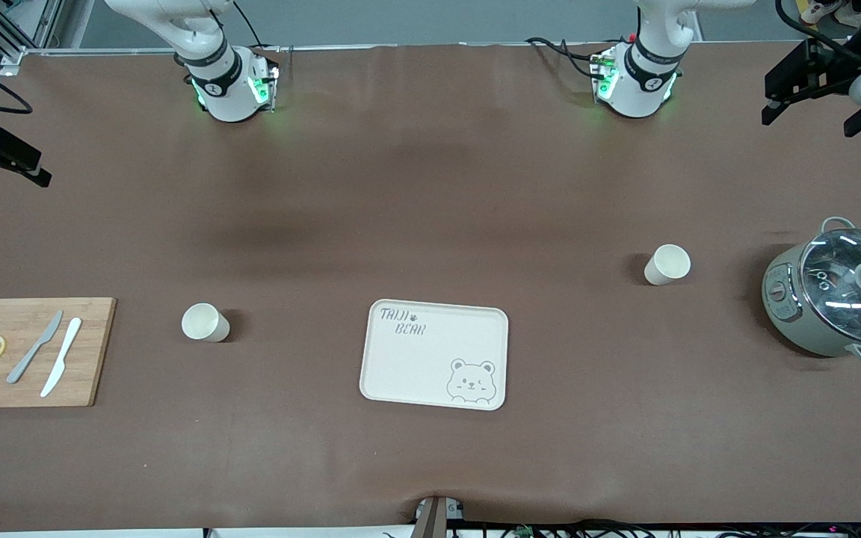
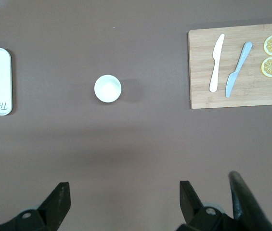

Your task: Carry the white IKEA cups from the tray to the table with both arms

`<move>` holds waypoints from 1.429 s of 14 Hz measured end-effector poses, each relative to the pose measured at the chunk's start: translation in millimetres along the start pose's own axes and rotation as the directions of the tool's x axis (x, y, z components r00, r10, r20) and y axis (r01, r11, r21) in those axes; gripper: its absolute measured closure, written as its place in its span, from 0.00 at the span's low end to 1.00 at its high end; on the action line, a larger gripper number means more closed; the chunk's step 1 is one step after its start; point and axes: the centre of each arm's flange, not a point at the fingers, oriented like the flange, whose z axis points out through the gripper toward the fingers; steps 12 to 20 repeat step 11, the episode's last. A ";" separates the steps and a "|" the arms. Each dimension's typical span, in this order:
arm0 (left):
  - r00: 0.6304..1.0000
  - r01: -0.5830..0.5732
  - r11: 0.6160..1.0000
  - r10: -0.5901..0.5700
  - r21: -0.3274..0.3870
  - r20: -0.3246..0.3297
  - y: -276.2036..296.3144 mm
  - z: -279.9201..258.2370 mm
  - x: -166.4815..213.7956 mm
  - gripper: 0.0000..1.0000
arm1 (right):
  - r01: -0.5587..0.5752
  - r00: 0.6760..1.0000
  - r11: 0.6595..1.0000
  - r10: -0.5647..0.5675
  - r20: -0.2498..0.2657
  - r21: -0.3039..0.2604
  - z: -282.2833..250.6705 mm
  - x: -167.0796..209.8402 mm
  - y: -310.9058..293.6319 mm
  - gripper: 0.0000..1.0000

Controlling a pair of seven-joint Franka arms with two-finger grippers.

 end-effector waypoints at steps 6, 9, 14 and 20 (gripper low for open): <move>0.997 0.072 0.997 -0.072 -0.001 -0.003 -7.9 3.7 4.7 0.00 | 0.001 1.000 1.000 -0.001 0.002 -0.020 0.1 -0.2 2.2 0.00; 0.995 0.104 0.995 -0.104 -0.001 -0.003 -8.1 3.7 4.7 0.00 | 0.009 1.000 0.999 -0.008 0.004 -0.035 0.2 -0.1 -0.2 0.00; 0.992 0.125 0.992 -0.125 -0.001 -0.003 -8.1 3.7 4.7 0.00 | 0.011 1.000 0.999 -0.011 0.004 -0.038 0.3 -0.1 -1.2 0.00; 0.992 0.125 0.992 -0.125 -0.001 -0.003 -8.1 3.7 4.7 0.00 | 0.011 1.000 0.999 -0.011 0.004 -0.038 0.3 -0.1 -1.2 0.00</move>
